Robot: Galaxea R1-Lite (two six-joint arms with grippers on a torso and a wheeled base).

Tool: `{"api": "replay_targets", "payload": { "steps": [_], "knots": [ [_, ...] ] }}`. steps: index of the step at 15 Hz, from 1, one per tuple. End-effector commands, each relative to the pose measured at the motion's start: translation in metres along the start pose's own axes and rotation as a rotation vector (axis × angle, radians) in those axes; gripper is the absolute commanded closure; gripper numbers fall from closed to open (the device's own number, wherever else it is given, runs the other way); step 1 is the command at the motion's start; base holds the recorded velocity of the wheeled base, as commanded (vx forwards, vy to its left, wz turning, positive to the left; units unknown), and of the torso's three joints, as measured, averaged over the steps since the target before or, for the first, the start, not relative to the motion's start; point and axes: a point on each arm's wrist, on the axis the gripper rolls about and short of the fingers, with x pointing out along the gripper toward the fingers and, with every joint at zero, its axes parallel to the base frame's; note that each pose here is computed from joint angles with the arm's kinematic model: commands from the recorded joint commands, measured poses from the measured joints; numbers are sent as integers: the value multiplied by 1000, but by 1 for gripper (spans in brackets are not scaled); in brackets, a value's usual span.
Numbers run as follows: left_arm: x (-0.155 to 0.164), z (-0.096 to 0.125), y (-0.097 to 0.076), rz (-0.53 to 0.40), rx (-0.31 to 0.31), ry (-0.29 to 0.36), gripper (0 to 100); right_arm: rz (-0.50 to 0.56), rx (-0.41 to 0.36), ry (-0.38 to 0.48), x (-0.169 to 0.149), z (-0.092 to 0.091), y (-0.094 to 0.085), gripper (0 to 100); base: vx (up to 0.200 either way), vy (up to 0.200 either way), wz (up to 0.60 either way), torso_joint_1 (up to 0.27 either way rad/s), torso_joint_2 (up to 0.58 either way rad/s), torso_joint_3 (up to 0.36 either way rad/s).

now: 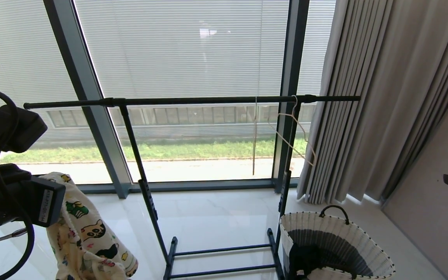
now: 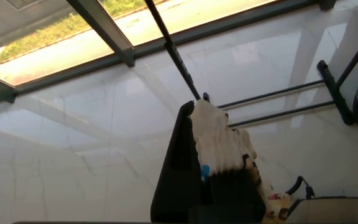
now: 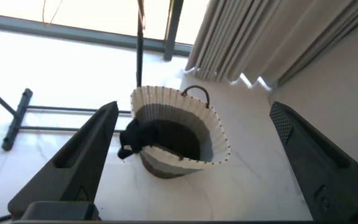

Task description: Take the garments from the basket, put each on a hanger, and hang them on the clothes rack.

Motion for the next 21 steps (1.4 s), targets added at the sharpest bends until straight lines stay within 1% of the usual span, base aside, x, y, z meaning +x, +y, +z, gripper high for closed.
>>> {"api": "replay_targets", "payload": {
  "steps": [1, 2, 5, 21],
  "knots": [
    [-3, 1, 0, -4, 8, -14, 100, 24, -9, 70, 33, 9, 5, 0, 0, 0, 0, 0, 0, 0],
    [-5, 1, 0, -7, 10, -22, 100, 25, -11, 72, 33, 9, 5, 0, 0, 0, 0, 0, 0, 0],
    [-12, 0, -3, -36, 24, -47, 100, 24, -15, 70, 32, 9, 4, 0, 200, 0, 0, -6, 2, 2],
    [-11, -1, -4, -35, 27, -41, 100, 31, -16, 84, 36, 8, 5, 0, 200, 0, 0, 5, 4, 3]
  ]
}}
